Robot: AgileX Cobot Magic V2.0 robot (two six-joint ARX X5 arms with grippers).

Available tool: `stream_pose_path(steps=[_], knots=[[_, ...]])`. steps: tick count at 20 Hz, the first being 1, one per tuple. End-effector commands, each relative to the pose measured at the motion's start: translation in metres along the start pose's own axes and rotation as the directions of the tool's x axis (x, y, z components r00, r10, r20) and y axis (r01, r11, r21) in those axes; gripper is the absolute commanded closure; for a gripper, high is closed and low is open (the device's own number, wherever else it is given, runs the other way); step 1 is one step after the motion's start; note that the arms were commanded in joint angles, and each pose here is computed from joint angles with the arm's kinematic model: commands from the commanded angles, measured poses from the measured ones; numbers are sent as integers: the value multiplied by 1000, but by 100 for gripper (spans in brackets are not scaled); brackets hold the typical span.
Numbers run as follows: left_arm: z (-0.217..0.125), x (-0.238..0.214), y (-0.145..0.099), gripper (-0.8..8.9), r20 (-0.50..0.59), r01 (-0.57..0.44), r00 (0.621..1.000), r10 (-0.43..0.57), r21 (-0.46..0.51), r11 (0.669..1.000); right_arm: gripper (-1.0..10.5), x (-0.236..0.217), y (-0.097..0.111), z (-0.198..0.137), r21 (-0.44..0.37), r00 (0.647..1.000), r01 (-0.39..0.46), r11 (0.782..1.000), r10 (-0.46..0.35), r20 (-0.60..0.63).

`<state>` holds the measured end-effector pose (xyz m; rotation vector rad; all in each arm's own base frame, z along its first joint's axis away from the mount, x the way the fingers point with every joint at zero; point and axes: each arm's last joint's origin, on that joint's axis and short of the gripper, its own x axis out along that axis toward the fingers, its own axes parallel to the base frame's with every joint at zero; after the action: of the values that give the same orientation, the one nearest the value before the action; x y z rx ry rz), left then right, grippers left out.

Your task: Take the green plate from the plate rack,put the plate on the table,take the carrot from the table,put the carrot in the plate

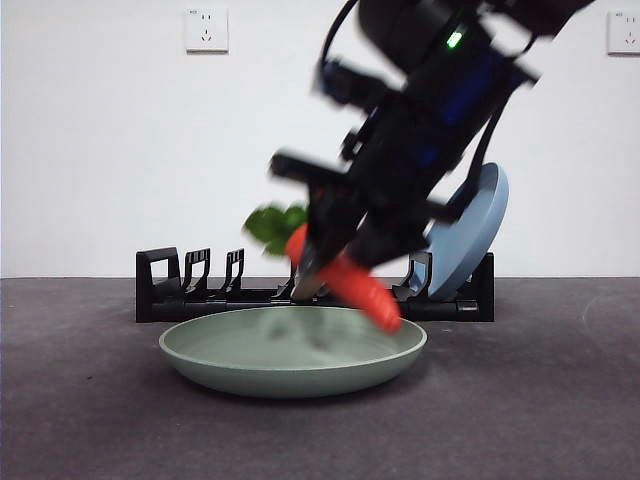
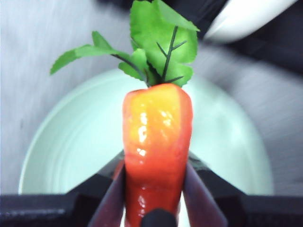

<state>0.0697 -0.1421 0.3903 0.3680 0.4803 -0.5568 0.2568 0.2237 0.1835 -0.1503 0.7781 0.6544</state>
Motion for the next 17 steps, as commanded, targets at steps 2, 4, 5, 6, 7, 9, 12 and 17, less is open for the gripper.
stream_pose_path(steps=[2, 4, 5, 6, 7, 9, 12, 17], knots=[[-2, 1, 0, 463, -13, -5, 1000, 5, 3, 1000, 963, 25, 2, -16, 8, 998, 1, 1000, 0, -64], [-2, 1, 0, 463, -16, -5, 1000, 6, 4, 1000, 962, 33, 1, -22, 9, 996, 3, 1000, -2, -93], [-2, 1, 0, 463, -16, -5, 1000, 5, 4, 1000, 930, 33, 1, -23, 9, 995, 3, 1000, -3, -100], [-2, 1, 0, 463, -16, -4, 1000, 4, 4, 1000, 877, 33, 1, -23, 9, 995, 3, 1000, -2, -100], [-2, 1, 0, 463, -16, -3, 1000, 3, 4, 1000, 774, 33, 1, -23, 8, 995, 2, 1000, -1, -99], [-2, 1, 0, 463, -16, -3, 1000, 3, 4, 1000, 537, 33, 1, -22, 7, 995, 3, 1000, -2, -98], [-2, 1, 0, 463, -16, 2, 1000, -2, 4, 1000, 459, 30, 2, -19, 5, 996, 0, 1000, 1, -84], [-2, 1, -1, 463, -20, 16, 1000, -16, 4, 1000, 460, -18, 6, 4, 3, 1000, -11, 1000, 11, 7]])
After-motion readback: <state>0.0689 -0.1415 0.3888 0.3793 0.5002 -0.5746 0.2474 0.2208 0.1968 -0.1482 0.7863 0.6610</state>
